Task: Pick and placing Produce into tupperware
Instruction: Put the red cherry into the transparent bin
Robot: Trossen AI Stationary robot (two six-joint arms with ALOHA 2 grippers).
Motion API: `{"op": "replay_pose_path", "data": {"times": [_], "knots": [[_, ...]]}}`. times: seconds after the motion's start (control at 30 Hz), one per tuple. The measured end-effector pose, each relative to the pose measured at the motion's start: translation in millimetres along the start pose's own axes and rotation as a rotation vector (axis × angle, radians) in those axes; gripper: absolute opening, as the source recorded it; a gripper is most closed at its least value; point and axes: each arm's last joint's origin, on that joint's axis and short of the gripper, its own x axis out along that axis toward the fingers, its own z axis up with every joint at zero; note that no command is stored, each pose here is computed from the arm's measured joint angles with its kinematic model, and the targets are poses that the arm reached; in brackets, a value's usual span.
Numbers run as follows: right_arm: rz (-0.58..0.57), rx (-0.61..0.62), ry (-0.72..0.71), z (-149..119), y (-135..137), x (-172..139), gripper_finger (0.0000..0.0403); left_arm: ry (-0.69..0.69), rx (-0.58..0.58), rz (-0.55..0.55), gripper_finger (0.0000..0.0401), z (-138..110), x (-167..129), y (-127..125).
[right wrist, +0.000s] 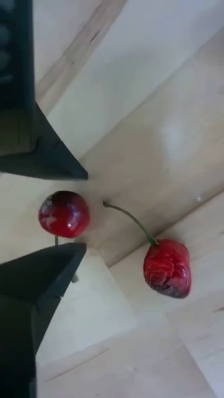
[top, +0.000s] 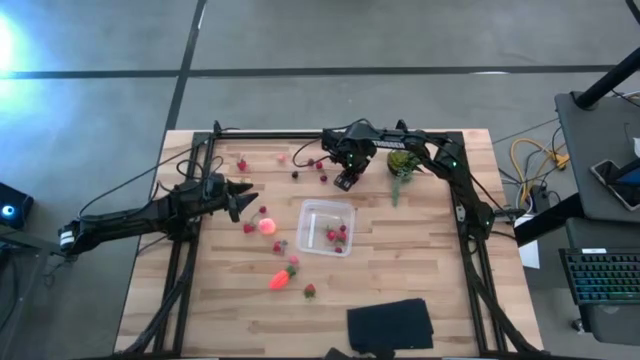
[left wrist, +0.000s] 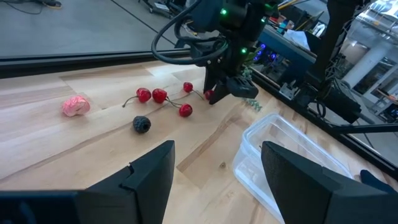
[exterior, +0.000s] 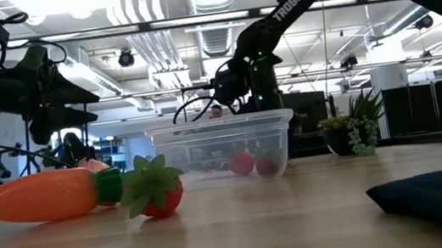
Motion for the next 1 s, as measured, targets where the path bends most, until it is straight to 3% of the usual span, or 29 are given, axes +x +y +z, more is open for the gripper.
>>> {"op": "replay_pose_path", "data": {"times": [0.3, 0.63, 0.83, 1.0], "knots": [[-0.011, -0.018, 0.049, -4.5, -1.0, -0.4, 0.0092, 0.000, 0.000, 0.000, 0.0226, 0.0, 0.0, 0.0], [0.004, -0.014, 0.051, -6.1, -0.9, -4.0, 0.0086, 0.000, 0.000, 0.000, 0.0226, 0.0, 0.0, 0.0], [0.297, -0.028, -0.026, -21.9, 13.5, -56.7, 0.0081, 0.000, 0.000, 0.000, 0.0226, 0.0, 0.0, 0.0], [0.520, -0.138, -0.127, -49.9, 42.9, -114.5, 0.0089, -0.001, 0.000, 0.000, 0.0226, 0.1, -0.1, -0.1]]}}
